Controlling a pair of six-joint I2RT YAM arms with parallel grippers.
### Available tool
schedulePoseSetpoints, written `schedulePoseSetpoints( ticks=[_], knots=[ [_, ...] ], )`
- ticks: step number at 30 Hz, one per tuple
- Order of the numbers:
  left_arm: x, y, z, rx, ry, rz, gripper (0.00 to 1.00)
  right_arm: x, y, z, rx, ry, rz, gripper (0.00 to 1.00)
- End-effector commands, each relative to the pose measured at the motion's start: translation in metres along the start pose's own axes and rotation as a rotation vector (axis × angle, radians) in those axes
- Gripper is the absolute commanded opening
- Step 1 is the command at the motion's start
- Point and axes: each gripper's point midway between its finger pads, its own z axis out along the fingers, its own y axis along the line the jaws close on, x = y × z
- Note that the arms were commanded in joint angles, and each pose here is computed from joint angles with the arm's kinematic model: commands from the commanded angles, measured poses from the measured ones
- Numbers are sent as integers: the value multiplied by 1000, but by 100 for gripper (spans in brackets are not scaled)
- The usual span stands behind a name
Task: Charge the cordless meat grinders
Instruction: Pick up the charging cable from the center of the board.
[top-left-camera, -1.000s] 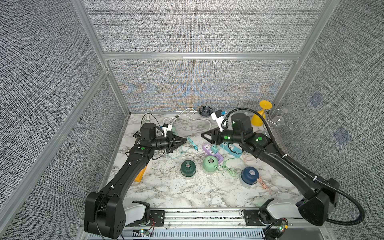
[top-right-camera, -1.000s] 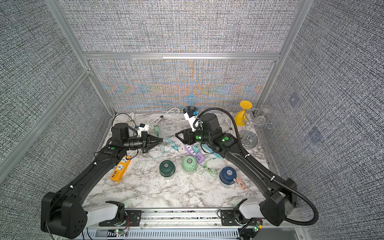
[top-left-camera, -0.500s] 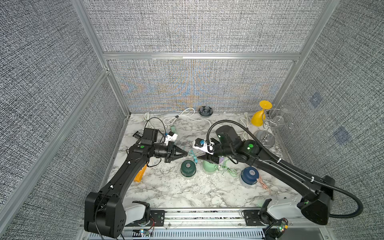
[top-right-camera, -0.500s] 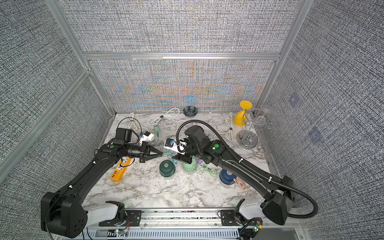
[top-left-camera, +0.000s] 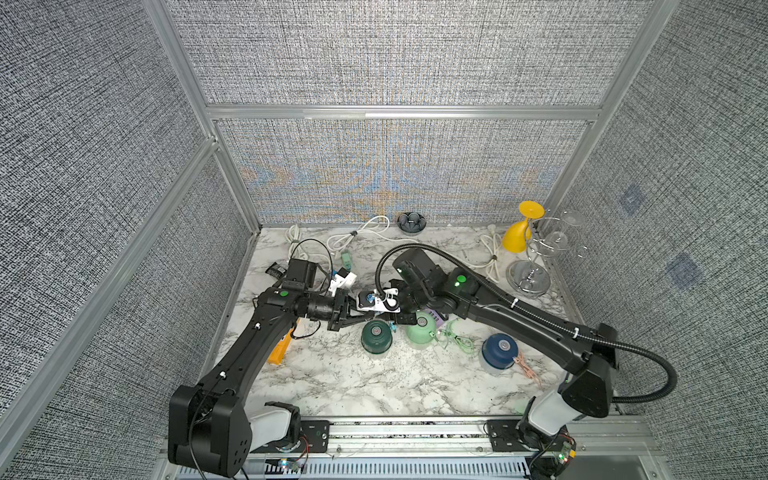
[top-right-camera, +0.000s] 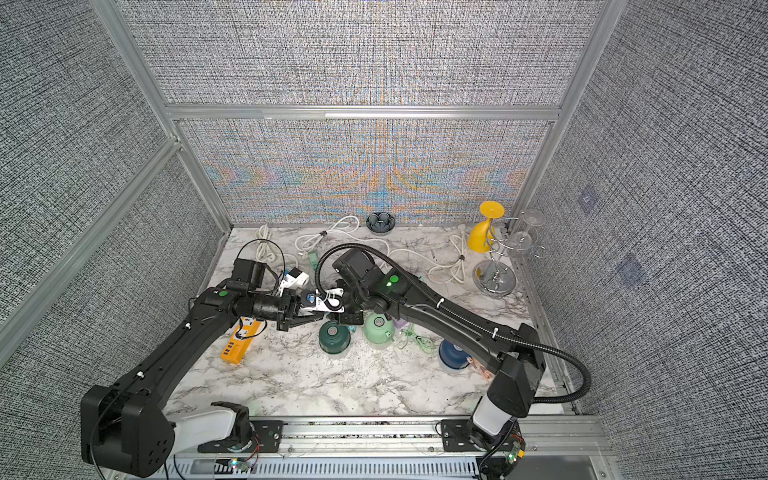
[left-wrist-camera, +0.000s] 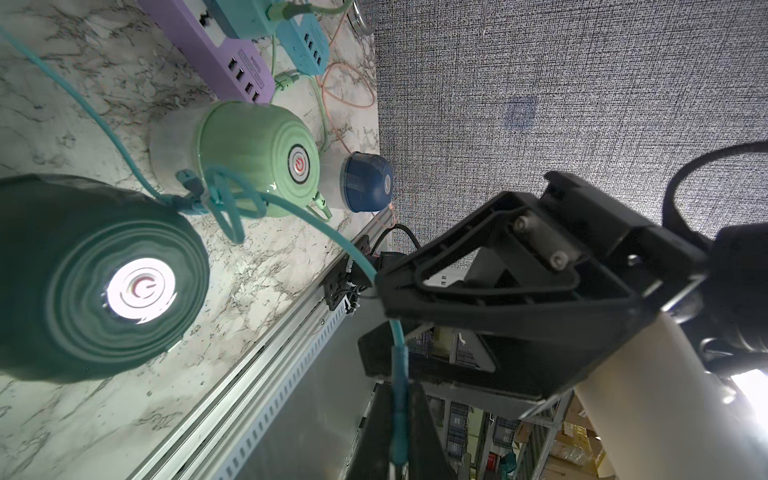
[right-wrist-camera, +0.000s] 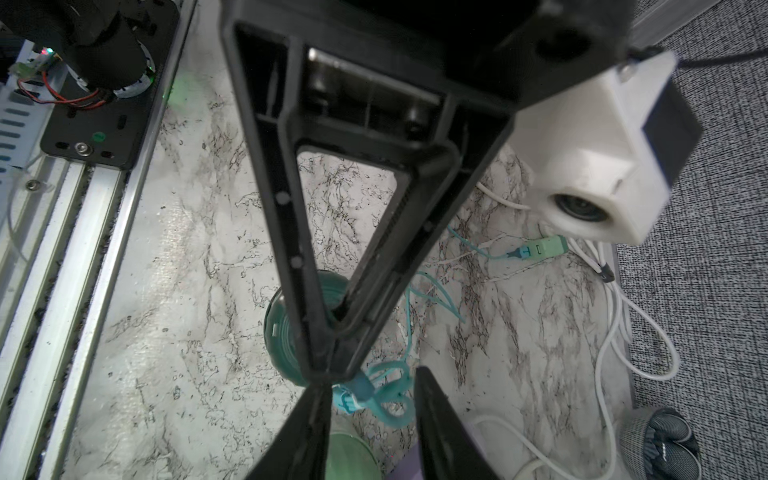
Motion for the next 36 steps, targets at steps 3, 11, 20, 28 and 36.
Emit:
schedulePoseSetpoints(
  ticks=[3,11,20,28,36],
  knots=[
    [2,-4,-1,18,9,14,0,7,7,4,-30,47,-24,26],
    [0,-3,-1,2,1,12,27,2,9,10,-30,50,-26,0],
    [-38,5,-20,-117,-241,42,49,23,8,2,-20,116,205,0],
    [-60,4,-22,-77,-359,82,48,42,-13,-2,67,229,566,0],
    [-71,-6,-16,-42,-367,95,45,46,-20,9,107,260,653,0]
  ],
)
